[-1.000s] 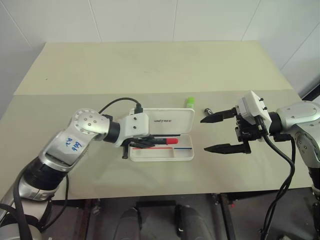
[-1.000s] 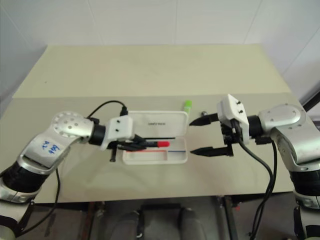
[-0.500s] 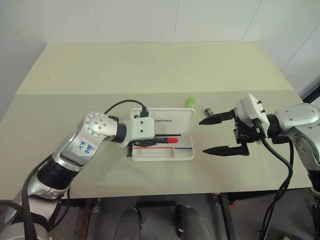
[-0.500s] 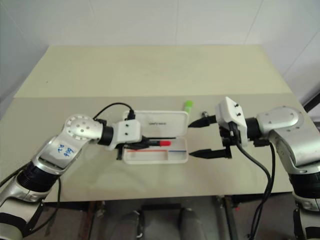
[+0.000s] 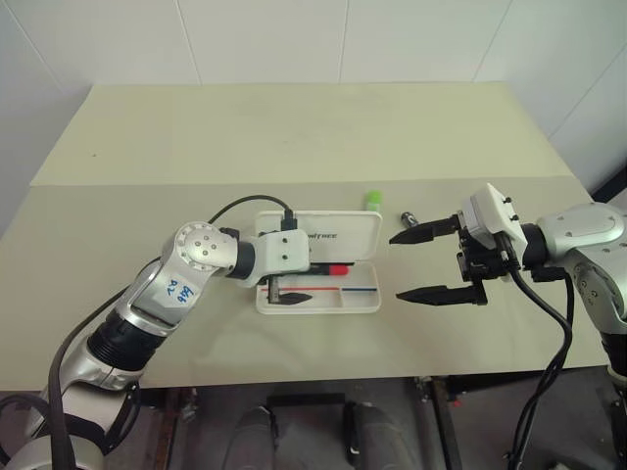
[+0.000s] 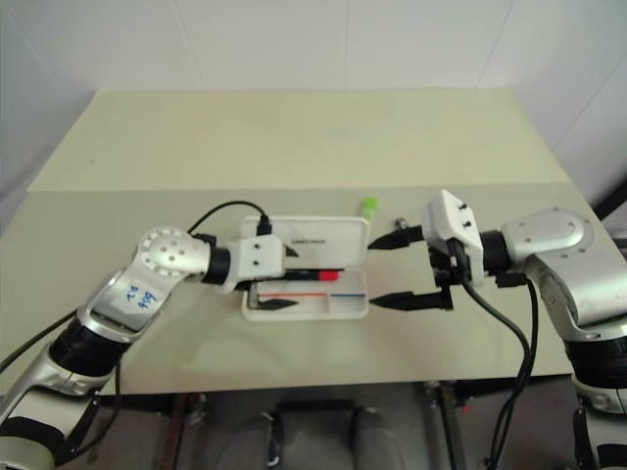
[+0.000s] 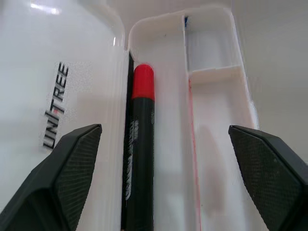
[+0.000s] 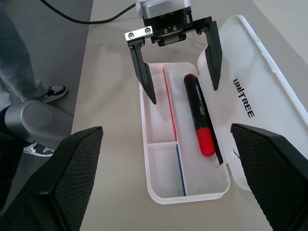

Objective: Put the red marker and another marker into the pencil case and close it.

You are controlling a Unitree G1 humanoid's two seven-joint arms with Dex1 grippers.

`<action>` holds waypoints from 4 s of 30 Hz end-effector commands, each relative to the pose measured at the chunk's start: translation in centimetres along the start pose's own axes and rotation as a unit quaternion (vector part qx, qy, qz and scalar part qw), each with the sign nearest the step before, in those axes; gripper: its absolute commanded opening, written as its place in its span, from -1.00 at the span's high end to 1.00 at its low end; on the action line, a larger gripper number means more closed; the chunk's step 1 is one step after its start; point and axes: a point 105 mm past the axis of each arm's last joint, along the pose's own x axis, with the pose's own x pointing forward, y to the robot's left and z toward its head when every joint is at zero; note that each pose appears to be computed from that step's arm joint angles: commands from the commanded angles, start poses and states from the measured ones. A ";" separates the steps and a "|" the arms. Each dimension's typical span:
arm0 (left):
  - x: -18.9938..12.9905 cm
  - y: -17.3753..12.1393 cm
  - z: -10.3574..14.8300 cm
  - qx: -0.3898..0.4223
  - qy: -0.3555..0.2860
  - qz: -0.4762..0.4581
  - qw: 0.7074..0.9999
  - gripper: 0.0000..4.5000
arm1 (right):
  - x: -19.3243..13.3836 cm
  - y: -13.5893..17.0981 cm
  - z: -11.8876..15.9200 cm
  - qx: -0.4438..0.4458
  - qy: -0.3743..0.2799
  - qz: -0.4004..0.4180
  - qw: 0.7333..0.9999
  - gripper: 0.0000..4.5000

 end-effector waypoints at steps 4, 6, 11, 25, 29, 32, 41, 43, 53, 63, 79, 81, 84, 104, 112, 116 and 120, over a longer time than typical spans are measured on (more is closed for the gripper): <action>-2.2 -1.5 4.8 -0.031 -0.092 -0.003 0.995 -0.99 | -1.8 -3.5 0.8 -0.001 -0.034 -0.074 0.997 -1.00; -2.7 -1.8 4.9 -0.047 -0.099 0.007 0.994 -0.99 | -2.7 -6.2 1.7 0.007 -0.063 -0.136 0.989 -1.00; -5.0 -2.6 5.1 -0.060 -0.084 0.045 0.994 -0.99 | -3.7 -14.9 0.7 0.060 -0.024 -0.350 0.935 -1.00; -13.0 2.8 3.5 -0.098 -0.049 0.306 0.946 -0.99 | 2.7 -19.4 -2.5 0.212 0.065 -0.415 0.883 -1.00; -12.5 4.9 4.3 -0.123 -0.080 0.346 0.927 -0.99 | 3.5 -19.5 -2.9 0.232 0.062 -0.423 0.874 -1.00; -11.5 5.9 4.0 -0.148 -0.080 0.347 0.923 -0.99 | 4.2 -19.5 -3.3 0.244 0.071 -0.432 0.865 -1.00; -9.6 5.7 4.7 -0.158 -0.091 0.317 0.931 -0.99 | 6.2 -19.3 -3.2 0.278 0.076 -0.438 0.852 -1.00; -9.5 5.6 4.6 -0.158 -0.090 0.316 0.931 -0.99 | 6.6 -19.1 -3.2 0.277 0.081 -0.430 0.856 -1.00; -9.7 5.5 4.4 -0.160 -0.083 0.325 0.928 -0.99 | 7.9 -18.3 -4.7 0.266 0.130 -0.422 0.857 -1.00; -9.9 5.4 4.4 -0.159 -0.081 0.334 0.925 -0.99 | 8.4 -17.9 -5.6 0.259 0.150 -0.416 0.859 -1.00; -10.2 5.4 4.4 -0.155 -0.077 0.340 0.924 -0.99 | 8.2 -17.0 -7.6 0.251 0.198 -0.400 0.859 -1.00; -10.2 5.4 4.4 -0.155 -0.077 0.342 0.924 -0.99 | 8.2 -16.8 -7.9 0.258 0.200 -0.394 0.859 -1.00; -10.3 5.5 4.3 -0.155 -0.077 0.344 0.923 -1.00 | 8.0 -16.8 -8.0 0.259 0.201 -0.396 0.858 -0.70; -10.2 5.6 5.0 -0.145 -0.088 0.334 0.927 -1.00 | 6.5 -17.3 -7.9 0.252 0.194 -0.409 0.856 0.52; -10.5 5.1 5.5 -0.135 -0.110 0.306 0.936 -1.00 | 3.8 -18.9 -4.6 0.231 0.148 -0.412 0.869 0.52; -10.7 4.8 5.7 -0.132 -0.122 0.285 0.942 -1.00 | 2.2 -19.5 -2.8 0.210 0.128 -0.412 0.877 0.52; -10.6 4.0 6.1 -0.131 -0.134 0.246 0.951 -1.00 | 1.2 -19.8 -0.3 0.180 0.101 -0.394 0.895 0.52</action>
